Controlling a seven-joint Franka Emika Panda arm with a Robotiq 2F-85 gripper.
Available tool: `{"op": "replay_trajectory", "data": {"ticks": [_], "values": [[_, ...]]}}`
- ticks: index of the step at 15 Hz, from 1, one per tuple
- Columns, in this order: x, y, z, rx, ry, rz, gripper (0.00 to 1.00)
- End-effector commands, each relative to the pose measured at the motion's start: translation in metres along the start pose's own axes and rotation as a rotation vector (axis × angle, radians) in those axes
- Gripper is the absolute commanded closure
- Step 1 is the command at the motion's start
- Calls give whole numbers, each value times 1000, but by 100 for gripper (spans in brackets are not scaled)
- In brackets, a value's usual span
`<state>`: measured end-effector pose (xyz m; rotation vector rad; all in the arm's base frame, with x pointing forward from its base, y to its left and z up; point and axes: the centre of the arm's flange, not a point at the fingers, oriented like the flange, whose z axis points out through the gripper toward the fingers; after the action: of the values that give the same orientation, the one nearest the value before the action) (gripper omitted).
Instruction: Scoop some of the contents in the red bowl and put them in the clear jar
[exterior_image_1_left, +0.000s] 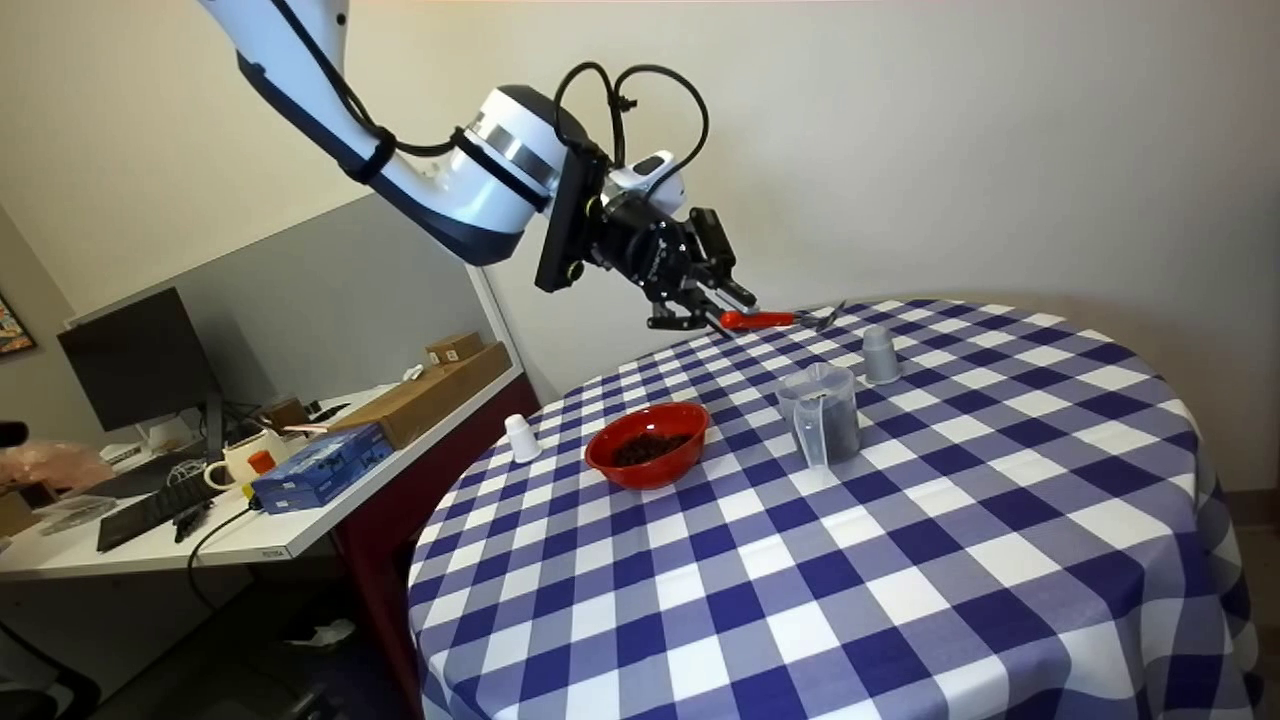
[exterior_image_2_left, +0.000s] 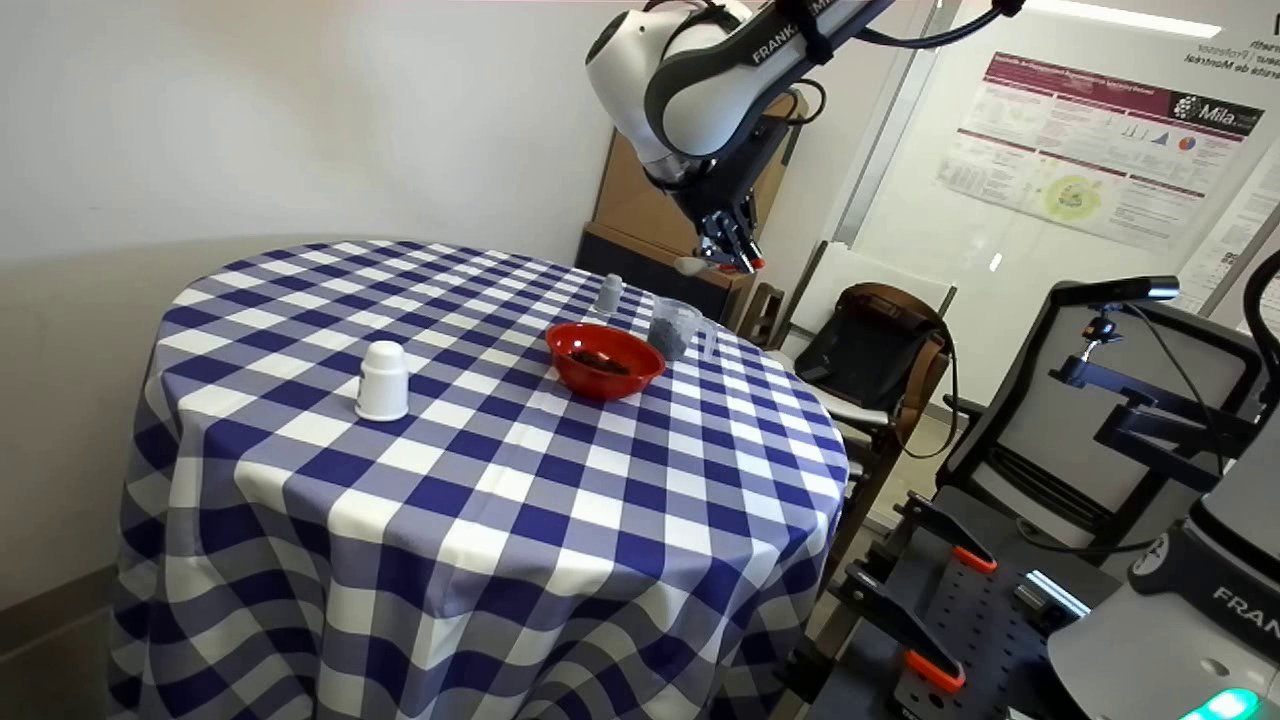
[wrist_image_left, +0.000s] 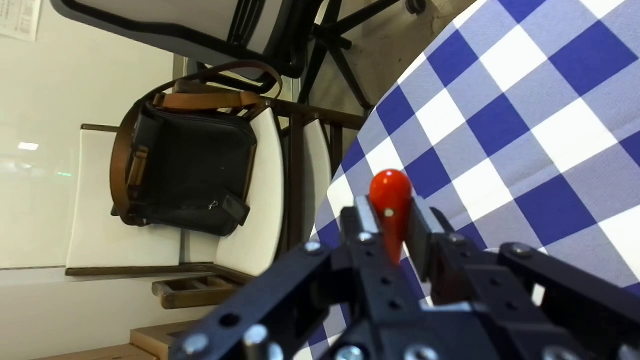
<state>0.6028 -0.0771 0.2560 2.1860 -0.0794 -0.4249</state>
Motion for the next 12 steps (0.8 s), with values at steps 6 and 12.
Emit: {"op": "replay_trajectory", "data": {"ticks": [6,12], "values": [[-17,11,-51,110,87,29,89],[-60,1,-117,286,239,-1,89]]}}
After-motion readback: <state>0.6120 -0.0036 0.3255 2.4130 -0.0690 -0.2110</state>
